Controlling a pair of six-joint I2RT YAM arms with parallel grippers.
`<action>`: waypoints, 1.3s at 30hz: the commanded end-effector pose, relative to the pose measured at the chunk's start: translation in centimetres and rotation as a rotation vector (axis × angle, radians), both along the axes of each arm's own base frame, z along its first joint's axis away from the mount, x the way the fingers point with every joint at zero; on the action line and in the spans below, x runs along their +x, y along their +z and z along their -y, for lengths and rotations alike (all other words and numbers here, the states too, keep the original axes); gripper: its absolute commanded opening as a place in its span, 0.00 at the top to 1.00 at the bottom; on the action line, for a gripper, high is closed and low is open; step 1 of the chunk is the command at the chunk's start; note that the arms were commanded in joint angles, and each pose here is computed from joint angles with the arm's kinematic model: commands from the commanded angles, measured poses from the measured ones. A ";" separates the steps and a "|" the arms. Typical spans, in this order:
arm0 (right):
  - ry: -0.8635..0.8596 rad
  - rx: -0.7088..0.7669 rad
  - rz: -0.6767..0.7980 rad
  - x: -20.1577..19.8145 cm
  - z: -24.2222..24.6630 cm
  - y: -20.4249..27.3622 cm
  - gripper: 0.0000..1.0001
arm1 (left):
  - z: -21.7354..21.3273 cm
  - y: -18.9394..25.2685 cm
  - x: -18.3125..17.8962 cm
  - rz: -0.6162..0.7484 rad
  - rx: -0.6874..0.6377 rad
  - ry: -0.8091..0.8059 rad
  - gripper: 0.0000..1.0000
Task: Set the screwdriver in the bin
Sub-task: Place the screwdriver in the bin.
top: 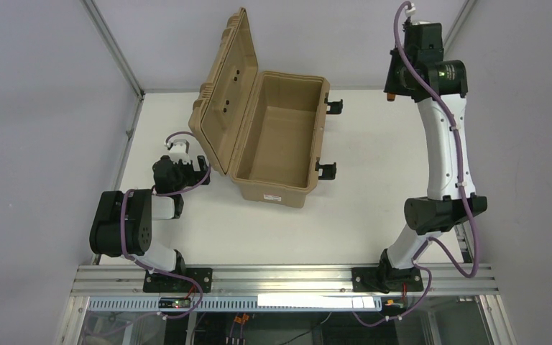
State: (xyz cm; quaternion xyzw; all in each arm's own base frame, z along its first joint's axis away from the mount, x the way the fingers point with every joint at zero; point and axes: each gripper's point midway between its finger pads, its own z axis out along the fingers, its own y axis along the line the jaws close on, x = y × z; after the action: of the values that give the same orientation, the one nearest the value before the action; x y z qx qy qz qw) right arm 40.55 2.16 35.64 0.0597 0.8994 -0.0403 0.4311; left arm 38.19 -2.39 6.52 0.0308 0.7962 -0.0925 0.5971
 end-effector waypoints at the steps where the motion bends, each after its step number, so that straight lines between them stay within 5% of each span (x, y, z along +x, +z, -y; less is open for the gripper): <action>1: -0.021 0.061 0.069 -2.5 -0.3 3.7 0.99 | -0.1 1.8 0.5 0.072 0.008 -0.011 0.01; 10: 0.007 0.211 0.063 -2.2 -5.0 3.9 1.00 | -0.1 1.9 0.5 0.073 0.008 -0.010 0.01; 39: 0.143 0.267 0.081 -1.9 -23.5 0.8 1.00 | -0.1 1.8 0.5 0.072 0.008 -0.010 0.01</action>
State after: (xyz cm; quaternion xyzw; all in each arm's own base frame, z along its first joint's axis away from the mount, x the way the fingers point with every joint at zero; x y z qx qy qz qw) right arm 37.65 24.69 34.22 0.0190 0.9046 0.0904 0.4160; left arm 38.19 -2.39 6.52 0.0308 0.7962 -0.0925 0.5971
